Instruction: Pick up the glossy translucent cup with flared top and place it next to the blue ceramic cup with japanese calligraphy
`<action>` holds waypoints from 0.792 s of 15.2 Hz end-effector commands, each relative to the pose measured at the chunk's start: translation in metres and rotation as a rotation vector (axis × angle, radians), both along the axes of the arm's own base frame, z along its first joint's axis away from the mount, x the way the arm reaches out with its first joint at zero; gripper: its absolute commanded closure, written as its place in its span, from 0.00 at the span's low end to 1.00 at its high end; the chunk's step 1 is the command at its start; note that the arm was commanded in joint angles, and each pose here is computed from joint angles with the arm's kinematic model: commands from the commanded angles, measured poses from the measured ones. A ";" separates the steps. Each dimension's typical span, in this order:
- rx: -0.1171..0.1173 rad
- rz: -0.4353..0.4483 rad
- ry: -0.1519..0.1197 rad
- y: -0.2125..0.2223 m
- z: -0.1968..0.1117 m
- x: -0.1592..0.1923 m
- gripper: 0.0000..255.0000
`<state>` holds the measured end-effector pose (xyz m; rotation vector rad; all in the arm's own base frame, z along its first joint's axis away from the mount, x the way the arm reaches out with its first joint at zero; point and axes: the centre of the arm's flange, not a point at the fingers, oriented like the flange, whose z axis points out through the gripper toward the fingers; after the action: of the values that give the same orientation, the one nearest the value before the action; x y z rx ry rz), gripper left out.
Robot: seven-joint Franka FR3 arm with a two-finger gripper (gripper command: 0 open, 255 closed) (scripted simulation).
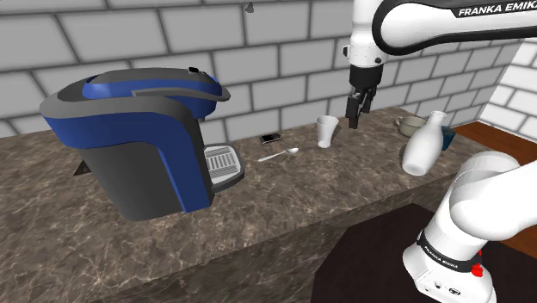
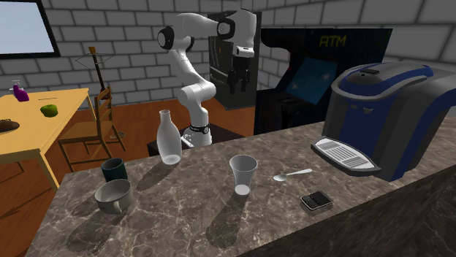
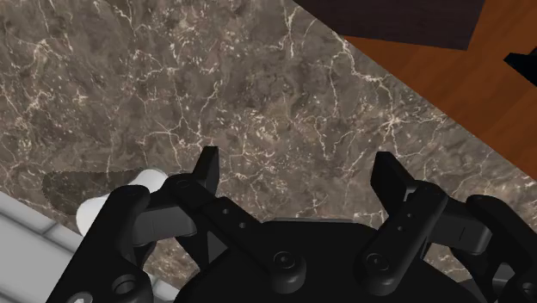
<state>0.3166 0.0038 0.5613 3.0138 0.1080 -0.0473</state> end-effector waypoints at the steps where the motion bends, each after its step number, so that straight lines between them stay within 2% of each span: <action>1: 0.000 0.000 0.000 0.000 0.000 0.000 0.00; 12: -0.070 0.033 0.030 -0.071 -0.072 0.101 0.00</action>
<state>0.4089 -0.0600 0.4945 2.9490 0.1506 -0.0892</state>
